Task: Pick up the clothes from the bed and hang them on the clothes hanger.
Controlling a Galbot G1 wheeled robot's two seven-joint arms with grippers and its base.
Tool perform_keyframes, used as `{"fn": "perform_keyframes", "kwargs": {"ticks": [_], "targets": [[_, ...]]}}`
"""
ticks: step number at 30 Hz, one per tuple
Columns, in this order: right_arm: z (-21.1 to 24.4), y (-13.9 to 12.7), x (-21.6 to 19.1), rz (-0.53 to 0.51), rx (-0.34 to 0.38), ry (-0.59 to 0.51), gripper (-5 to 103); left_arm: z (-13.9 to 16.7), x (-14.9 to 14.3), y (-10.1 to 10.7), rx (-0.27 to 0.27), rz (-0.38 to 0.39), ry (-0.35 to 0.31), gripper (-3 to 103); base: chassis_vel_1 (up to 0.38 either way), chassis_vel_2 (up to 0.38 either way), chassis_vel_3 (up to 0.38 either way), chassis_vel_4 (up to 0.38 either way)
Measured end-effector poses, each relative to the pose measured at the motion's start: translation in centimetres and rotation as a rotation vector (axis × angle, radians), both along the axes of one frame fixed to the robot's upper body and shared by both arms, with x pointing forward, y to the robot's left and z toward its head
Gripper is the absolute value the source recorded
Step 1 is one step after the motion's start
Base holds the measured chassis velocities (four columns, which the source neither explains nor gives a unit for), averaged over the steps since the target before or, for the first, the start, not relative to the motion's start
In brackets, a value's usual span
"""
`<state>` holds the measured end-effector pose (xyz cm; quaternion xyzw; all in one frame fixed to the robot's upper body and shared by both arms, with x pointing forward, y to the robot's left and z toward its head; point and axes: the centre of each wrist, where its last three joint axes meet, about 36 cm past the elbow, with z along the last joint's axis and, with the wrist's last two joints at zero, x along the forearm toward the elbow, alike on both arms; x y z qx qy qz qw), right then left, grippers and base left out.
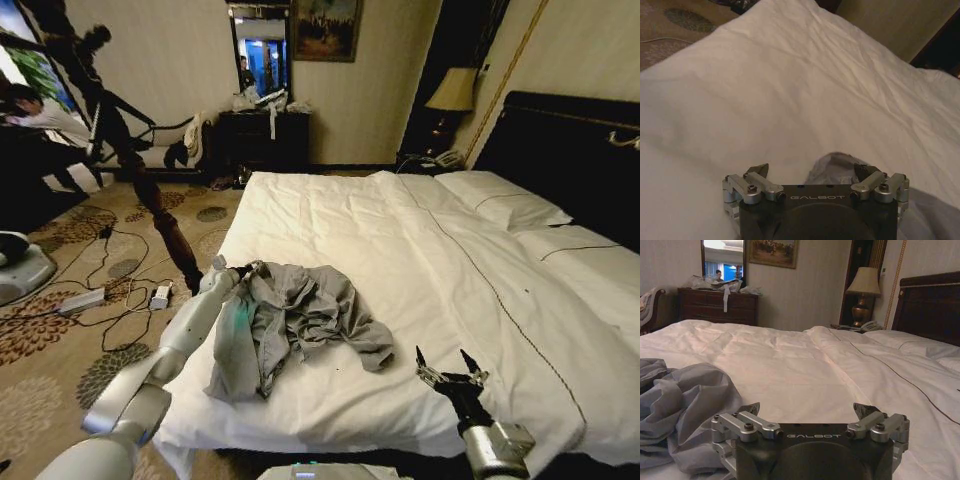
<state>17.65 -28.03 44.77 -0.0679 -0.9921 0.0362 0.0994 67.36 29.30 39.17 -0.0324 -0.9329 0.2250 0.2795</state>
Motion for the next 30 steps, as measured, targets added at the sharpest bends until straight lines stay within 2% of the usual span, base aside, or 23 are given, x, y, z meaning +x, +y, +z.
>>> {"fn": "perform_keyframes", "kwargs": {"ticks": [5, 7, 8, 10, 11, 13, 16, 18, 21, 22, 23, 26, 28, 30], "targets": [[0.1, 0.0, 0.0, 0.0, 0.001, -0.004, 100, -0.3, 0.4, -0.9, 0.008, -0.003, 0.01, 89, 0.0, 0.0, 0.0, 0.0], [0.2, 0.0, 0.0, 0.0, 0.001, -0.006, 100, -0.4, 0.7, -1.4, 0.015, -0.006, 0.015, 79, 0.0, 0.0, 0.0, 0.0], [0.2, 0.0, 0.0, -0.001, 0.001, -0.006, 100, -0.4, 0.8, -1.5, 0.018, -0.007, 0.016, 79, 0.0, 0.0, 0.0, 0.0], [0.2, 0.1, 0.0, -0.001, 0.001, -0.004, 100, -0.3, 0.9, -1.8, 0.026, -0.01, 0.015, 67, 0.0, 0.0, 0.0, 0.0], [0.2, 0.1, 0.0, -0.001, 0.001, -0.004, 100, -0.3, 0.9, -1.8, 0.026, -0.01, 0.015, 67, 0.0, 0.0, 0.0, 0.0], [0.1, 0.2, 0.0, 0.0, 0.003, -0.002, 100, -0.2, 1.0, -1.8, 0.028, -0.01, 0.014, 56, 0.0, 0.0, 0.0, 0.0], [0.0, 0.2, 0.0, 0.0, 0.003, 0.0, 100, -0.1, 1.1, -1.9, 0.03, -0.01, 0.014, 51, 0.0, 0.0, 0.0, 0.0], [0.0, 0.2, 0.0, 0.0, 0.004, -0.001, 100, -0.2, 1.1, -1.8, 0.034, -0.009, 0.018, 39, 0.0, 0.0, 0.0, 0.0], [0.0, 0.2, 0.0, 0.001, 0.004, -0.002, 100, -0.3, 1.1, -1.7, 0.037, -0.007, 0.023, 34, 0.0, 0.0, 0.0, 0.0], [0.0, 0.2, 0.1, 0.0, 0.004, -0.003, 100, -0.3, 1.0, -1.6, 0.037, -0.005, 0.025, 24, 0.0, 0.0, 0.0, 0.0], [0.0, 0.2, 0.1, 0.0, 0.004, -0.004, 100, -0.4, 0.9, -1.5, 0.038, -0.002, 0.028, 19, 0.0, 0.0, 0.0, 0.0], [0.0, 0.1, 0.2, -0.004, 0.008, -0.005, 100, -0.5, 0.8, -1.4, 0.04, 0.0, 0.028, 13, 0.0, 0.0, 0.0, 0.0], [0.1, 0.1, 0.3, -0.01, 0.02, -0.004, 100, -0.5, 0.6, -1.1, 0.041, 0.004, 0.02, 3, 0.0, 0.0, 0.0, 0.0], [0.2, 0.0, 0.5, -0.015, 0.03, -0.005, 100, -0.4, 0.2, -0.9, 0.046, 0.007, 0.014, 1, 0.0, 0.0, 0.0, 0.0]]}}
